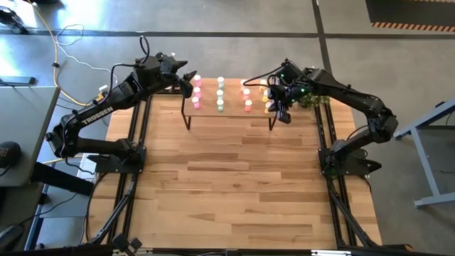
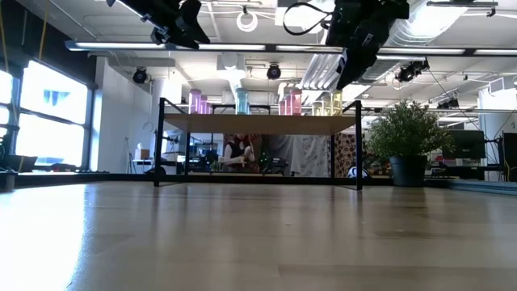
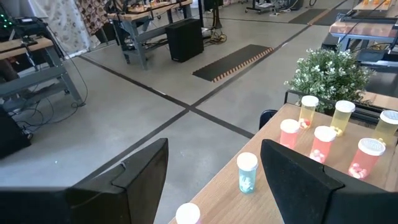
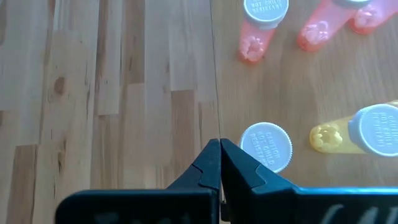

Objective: Pick and place medicine bottles onto shelf by color
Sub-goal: Adjust the pill bottles on the shelf

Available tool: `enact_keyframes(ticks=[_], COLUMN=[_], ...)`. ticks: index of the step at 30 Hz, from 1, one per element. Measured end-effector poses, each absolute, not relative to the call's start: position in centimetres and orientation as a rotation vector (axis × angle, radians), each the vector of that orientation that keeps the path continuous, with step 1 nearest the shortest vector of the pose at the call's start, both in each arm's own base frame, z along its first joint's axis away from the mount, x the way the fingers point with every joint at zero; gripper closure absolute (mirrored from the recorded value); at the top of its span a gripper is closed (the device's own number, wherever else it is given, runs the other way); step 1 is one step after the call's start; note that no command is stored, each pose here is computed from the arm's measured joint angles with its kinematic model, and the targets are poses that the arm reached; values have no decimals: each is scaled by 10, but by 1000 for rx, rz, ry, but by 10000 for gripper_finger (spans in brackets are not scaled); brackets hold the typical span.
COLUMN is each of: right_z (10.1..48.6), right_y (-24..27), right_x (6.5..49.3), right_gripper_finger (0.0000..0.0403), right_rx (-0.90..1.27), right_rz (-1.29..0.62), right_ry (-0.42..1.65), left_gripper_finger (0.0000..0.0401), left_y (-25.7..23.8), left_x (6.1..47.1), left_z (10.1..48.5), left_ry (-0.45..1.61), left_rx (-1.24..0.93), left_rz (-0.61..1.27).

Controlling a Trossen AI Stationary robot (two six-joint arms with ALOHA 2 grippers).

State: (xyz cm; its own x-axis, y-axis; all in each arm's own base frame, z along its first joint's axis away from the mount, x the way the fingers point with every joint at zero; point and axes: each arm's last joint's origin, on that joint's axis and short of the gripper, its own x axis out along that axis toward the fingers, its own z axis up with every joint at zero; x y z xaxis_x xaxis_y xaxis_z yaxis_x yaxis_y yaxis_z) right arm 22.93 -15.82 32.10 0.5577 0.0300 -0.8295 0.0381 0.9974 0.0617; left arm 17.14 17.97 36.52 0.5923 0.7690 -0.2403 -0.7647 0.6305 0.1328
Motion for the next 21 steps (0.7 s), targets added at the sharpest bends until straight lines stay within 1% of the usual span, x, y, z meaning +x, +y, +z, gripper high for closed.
enact_keyframes(ticks=[9, 21], right_z=[310, 310], right_y=[-164, -167], right_x=[236, 238], right_gripper_finger=[403, 403], right_rx=[90, 61], right_rz=[-18, -47], right_ry=[1025, 1026], left_gripper_finger=[156, 156], left_y=[180, 180], left_x=[171, 171], left_z=[365, 365], left_ry=[287, 287], left_rx=[16, 16], left_rz=[892, 892])
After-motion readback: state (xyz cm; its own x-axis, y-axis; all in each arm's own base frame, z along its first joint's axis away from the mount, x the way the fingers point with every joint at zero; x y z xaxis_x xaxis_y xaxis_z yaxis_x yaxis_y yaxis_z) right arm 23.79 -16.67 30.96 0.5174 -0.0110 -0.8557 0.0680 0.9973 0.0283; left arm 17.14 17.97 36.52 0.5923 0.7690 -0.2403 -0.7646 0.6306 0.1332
